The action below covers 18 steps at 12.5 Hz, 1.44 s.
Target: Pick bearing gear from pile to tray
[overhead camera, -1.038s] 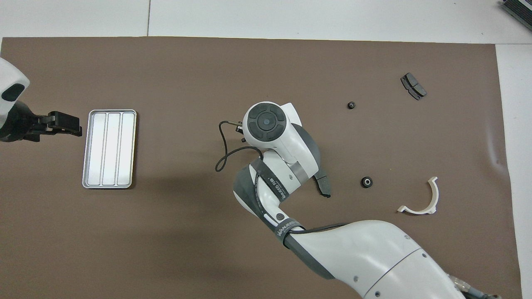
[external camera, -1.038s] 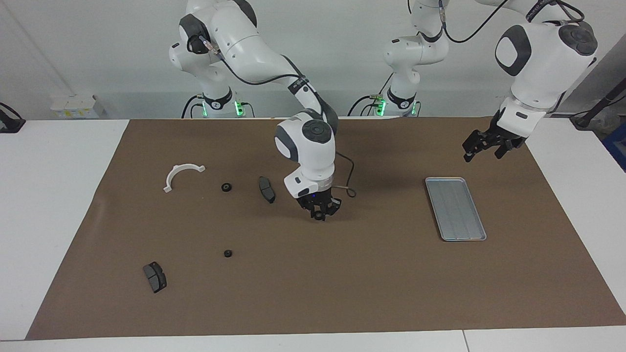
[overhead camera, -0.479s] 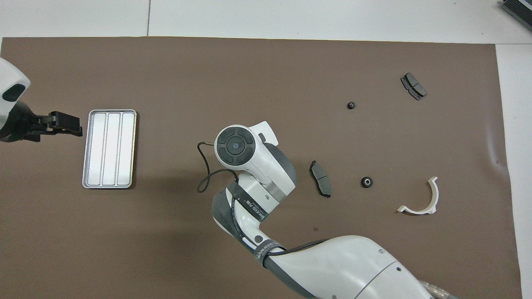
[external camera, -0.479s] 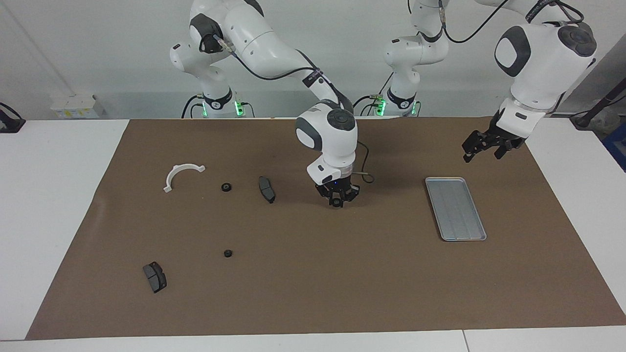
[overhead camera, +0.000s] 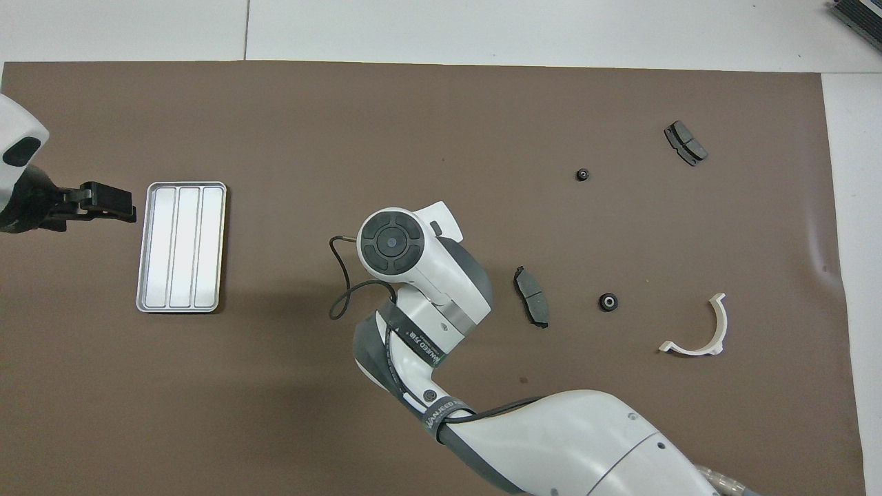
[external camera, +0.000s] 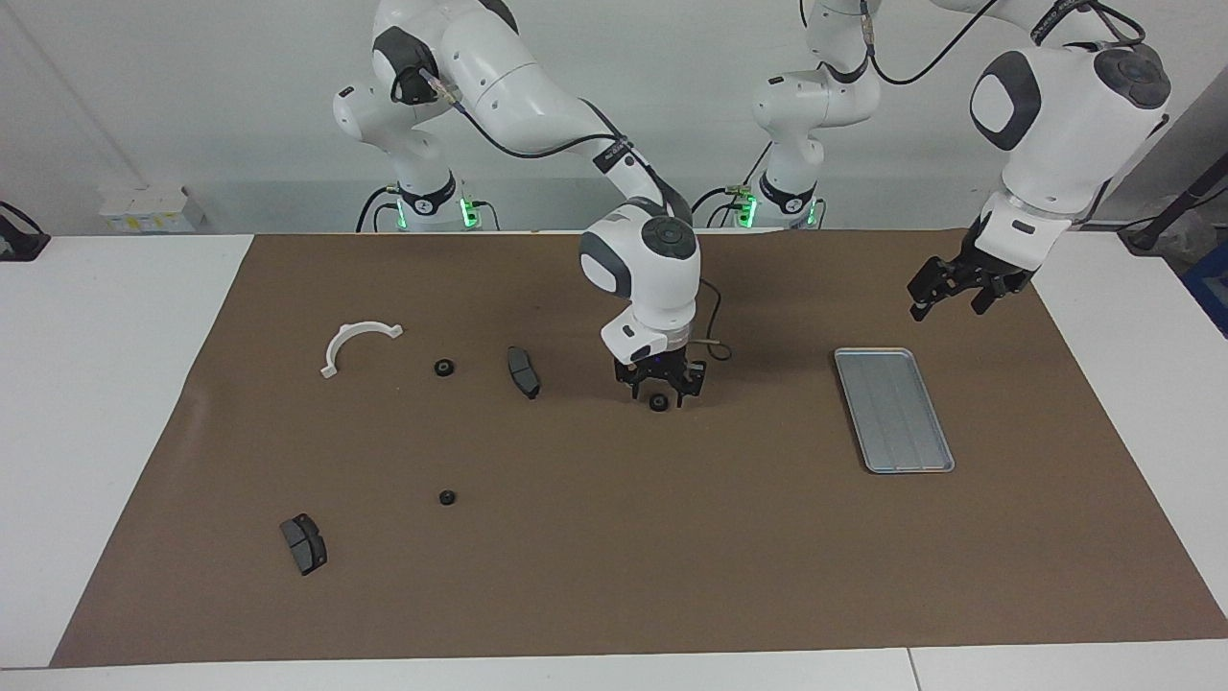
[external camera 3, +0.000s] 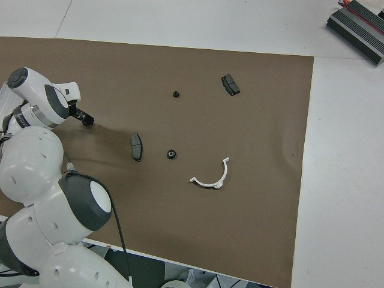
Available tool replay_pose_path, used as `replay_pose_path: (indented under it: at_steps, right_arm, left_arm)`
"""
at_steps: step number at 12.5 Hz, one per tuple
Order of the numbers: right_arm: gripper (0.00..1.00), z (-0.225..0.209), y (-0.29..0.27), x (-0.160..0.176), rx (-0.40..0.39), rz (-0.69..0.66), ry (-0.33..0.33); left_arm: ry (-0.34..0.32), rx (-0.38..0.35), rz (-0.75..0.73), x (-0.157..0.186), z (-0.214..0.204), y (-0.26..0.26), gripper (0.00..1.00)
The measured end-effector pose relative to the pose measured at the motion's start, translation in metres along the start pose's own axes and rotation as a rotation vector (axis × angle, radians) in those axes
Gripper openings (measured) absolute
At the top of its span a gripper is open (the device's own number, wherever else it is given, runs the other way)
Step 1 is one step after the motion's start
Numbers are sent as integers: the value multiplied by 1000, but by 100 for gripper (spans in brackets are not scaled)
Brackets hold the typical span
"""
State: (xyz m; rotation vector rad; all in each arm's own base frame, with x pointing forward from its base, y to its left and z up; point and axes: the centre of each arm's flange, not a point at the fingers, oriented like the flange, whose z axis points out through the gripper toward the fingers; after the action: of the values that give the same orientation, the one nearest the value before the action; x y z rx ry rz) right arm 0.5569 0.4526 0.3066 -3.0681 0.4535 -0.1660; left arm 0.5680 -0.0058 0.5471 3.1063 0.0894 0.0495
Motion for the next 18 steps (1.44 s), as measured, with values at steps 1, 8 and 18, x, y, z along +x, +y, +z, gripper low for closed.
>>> replay_pose_path:
  at_steps: [1,8,18]
  right_arm:
    - [87,0,3,5,-2,7,4]
    - [100,-34,113,64,-34,-23,13]
    - [100,-27,306,53,-93,-190,-114]
  left_arm:
    - [-2,0,0,0,1,0,100]
    - [-7,-7,-45,2,67,77,100]
    - [22,-64,-151,-38,212,303,100]
